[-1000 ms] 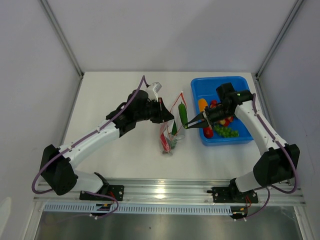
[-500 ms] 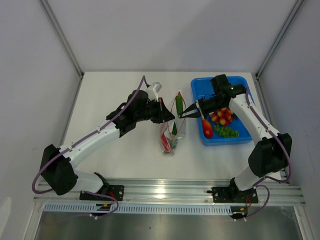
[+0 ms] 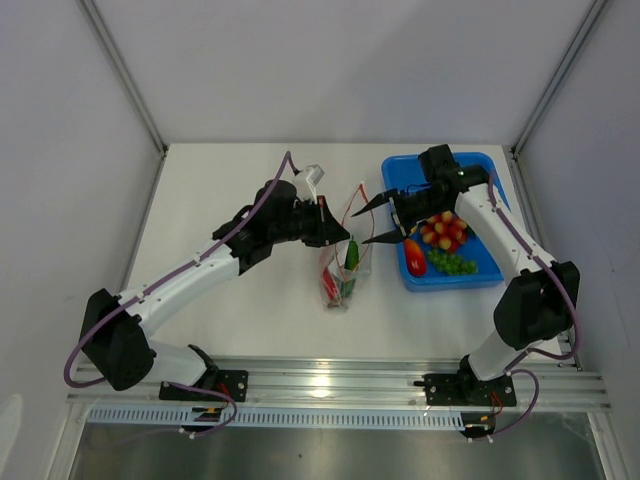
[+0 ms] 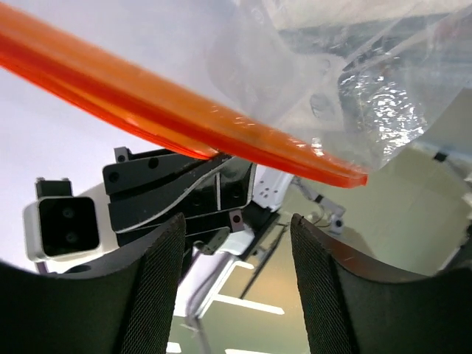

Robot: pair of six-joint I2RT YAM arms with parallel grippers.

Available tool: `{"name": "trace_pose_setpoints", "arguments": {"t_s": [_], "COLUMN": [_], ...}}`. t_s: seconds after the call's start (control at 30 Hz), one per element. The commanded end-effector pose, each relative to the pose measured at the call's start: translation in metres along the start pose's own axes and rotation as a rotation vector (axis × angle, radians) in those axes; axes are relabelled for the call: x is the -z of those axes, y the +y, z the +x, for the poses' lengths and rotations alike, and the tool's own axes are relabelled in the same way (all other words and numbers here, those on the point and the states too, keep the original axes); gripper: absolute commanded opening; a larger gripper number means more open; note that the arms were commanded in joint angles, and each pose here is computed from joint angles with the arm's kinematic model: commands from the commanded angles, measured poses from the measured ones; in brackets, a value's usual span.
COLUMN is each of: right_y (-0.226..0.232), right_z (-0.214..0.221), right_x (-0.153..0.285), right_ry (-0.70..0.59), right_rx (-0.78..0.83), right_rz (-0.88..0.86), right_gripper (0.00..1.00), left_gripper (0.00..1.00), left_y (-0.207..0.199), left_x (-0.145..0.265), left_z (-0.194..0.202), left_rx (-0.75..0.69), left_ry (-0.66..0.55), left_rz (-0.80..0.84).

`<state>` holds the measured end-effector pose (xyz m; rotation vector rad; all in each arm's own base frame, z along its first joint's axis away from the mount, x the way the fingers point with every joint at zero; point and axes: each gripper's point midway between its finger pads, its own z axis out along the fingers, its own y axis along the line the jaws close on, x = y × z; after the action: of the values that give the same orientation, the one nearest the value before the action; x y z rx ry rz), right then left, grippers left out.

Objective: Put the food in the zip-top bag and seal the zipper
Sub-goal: Place the fake vegetable in the zipper food storage bag.

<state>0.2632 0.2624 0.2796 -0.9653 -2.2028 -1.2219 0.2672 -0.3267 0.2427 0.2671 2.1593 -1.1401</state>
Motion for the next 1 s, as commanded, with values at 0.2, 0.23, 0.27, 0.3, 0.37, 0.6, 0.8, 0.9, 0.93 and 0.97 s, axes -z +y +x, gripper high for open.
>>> {"name": "trace_pose_setpoints", "arguments": {"t_s": [0.2,0.23,0.27,0.3,0.37,0.6,0.8,0.9,0.93,0.97], "right_y": [-0.006,-0.002,-0.006,-0.002,-0.006,0.002,-0.003,-0.007,-0.018,-0.017], "right_z": [-0.013,-0.021,-0.030,-0.030,-0.050,-0.077,-0.093,-0.099,-0.104,-0.108], "right_x": [0.042,0.057,0.062,0.075,0.095,0.151,0.132,0.130,0.128,0.129], "right_ry": [-0.177,-0.245,-0.274,-0.320,-0.429,-0.762,-0.678,-0.667,-0.662,-0.683], "right_rx": [0.287,0.354,0.364,0.404,0.490,0.677,0.773,0.735,0.709,0.717], "right_rz": [0.081,0.077,0.095,0.095,0.159,0.307,0.245,0.143,0.136,0.125], "right_gripper": [0.63,0.63,0.64,0.64,0.70,0.99,0.99,0.99,0.99,0.99], "left_gripper": [0.01,0.00,0.01,0.01,0.01,0.00,0.00,0.01,0.01,0.01], "left_y": [-0.015,-0.012,-0.011,-0.011,-0.006,0.007,0.006,0.006,0.006,0.004], "left_x": [0.010,0.011,0.012,0.013,0.017,0.034,0.052,0.060,0.062,0.064], "left_z": [-0.004,-0.002,-0.001,0.000,0.004,0.013,0.010,0.006,0.007,0.002], "left_rx": [-0.034,-0.032,-0.034,-0.038,-0.037,-0.081,-0.159,-0.199,-0.204,-0.217], "left_ry": [0.008,0.016,0.020,0.025,0.039,0.044,0.033,0.020,0.025,0.016], "left_rz": [0.036,0.027,0.023,0.020,0.002,-0.044,-0.045,-0.055,-0.058,-0.053]}}
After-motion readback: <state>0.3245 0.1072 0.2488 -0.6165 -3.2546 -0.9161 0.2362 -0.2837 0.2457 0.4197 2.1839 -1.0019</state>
